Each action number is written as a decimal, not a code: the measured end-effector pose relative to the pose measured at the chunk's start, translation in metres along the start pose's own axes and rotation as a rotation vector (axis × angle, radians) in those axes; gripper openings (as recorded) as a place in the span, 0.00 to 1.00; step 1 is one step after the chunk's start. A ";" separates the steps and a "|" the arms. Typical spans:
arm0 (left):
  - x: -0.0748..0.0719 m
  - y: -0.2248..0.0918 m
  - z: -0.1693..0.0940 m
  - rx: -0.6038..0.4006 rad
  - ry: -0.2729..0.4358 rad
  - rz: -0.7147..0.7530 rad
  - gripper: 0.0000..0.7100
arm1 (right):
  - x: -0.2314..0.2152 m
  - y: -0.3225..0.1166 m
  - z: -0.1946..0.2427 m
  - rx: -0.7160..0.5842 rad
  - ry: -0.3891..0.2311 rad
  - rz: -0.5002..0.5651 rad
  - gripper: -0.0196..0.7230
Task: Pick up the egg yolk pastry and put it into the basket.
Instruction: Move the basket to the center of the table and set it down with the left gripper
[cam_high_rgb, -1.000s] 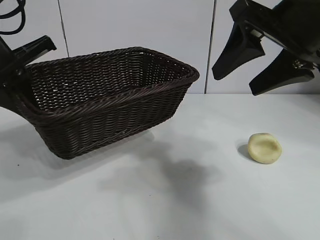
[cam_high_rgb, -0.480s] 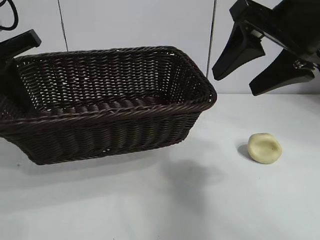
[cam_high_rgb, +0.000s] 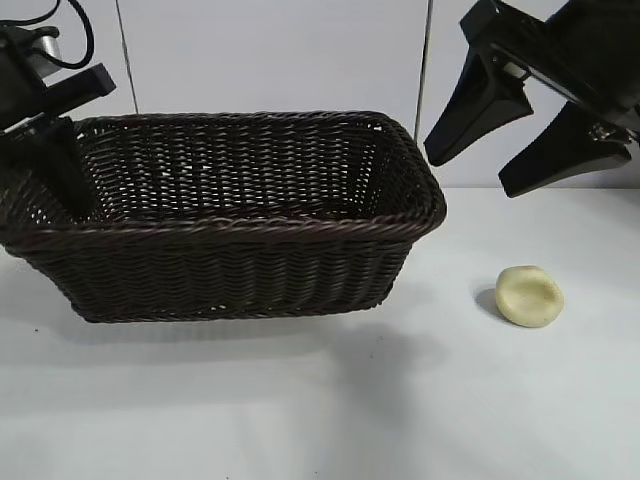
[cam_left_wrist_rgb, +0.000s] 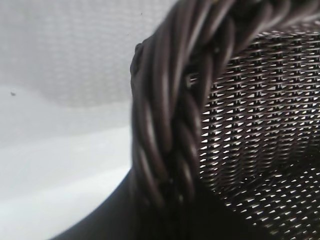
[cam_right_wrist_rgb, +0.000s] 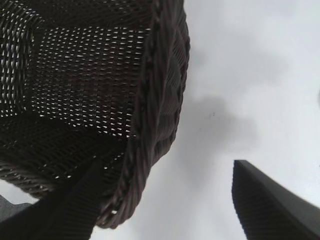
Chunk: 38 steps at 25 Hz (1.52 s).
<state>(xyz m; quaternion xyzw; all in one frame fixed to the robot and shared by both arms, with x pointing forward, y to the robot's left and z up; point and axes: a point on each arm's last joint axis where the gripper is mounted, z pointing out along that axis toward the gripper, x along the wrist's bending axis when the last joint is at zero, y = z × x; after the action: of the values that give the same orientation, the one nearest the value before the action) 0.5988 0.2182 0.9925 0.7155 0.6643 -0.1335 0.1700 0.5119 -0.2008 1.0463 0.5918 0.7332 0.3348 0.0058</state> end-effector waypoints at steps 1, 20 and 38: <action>-0.003 0.000 0.004 0.007 0.000 0.008 0.14 | 0.000 0.000 0.000 0.000 0.000 0.000 0.74; -0.006 0.014 0.057 -0.006 0.024 0.066 0.14 | 0.000 0.000 0.000 0.000 -0.001 -0.001 0.74; -0.004 0.018 0.059 -0.041 0.033 0.075 0.14 | 0.000 0.000 0.000 0.001 -0.002 -0.003 0.74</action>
<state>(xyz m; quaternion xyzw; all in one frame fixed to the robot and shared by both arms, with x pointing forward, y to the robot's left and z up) 0.6186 0.1883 0.9416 0.7383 0.6424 -0.1016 0.1786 0.5119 -0.2010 1.0461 0.5912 0.7342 0.3338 0.0069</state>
